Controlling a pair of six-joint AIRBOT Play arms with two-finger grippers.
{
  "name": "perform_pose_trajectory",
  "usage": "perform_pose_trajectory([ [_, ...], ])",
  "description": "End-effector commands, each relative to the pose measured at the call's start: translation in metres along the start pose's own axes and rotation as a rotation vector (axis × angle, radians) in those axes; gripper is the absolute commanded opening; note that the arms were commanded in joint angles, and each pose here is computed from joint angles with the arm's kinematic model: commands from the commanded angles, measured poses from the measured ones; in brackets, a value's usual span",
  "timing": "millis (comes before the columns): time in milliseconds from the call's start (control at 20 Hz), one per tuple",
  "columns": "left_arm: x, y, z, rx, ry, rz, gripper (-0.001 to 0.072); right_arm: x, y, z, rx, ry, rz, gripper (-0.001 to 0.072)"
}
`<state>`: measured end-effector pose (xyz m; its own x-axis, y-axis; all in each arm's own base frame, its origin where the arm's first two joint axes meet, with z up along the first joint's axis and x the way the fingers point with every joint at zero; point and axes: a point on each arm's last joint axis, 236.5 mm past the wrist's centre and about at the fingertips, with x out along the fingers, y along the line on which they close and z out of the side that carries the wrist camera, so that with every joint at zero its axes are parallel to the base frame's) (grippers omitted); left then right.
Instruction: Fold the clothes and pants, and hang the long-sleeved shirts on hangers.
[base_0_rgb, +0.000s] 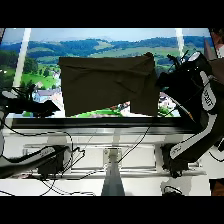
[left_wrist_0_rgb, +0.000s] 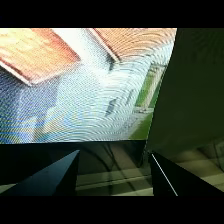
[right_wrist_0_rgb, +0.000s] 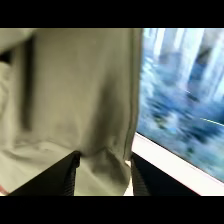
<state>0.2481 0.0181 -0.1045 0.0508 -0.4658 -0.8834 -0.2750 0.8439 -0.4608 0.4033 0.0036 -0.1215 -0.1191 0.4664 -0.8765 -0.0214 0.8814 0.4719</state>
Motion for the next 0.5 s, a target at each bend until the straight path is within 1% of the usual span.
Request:
perform_pose_trajectory([
  [0,0.000,-0.002,0.000,-0.002,0.002,-0.007,0.0468,0.001,-0.004,0.006,0.014,-0.026,-0.015,0.0388],
  [100,0.000,-0.002,0.000,-0.002,0.002,-0.008,0.0468,0.000,0.006,0.018,-0.003,-0.074,0.028,0.0387],
  [250,0.000,-0.002,0.000,-0.002,0.002,-0.008,0.0468,-0.002,0.011,0.034,-0.003,-0.145,0.047,0.0387],
  [450,0.000,-0.002,-0.001,-0.003,0.002,-0.008,0.0468,-0.002,0.026,0.029,-0.045,-0.125,0.110,0.0369],
])
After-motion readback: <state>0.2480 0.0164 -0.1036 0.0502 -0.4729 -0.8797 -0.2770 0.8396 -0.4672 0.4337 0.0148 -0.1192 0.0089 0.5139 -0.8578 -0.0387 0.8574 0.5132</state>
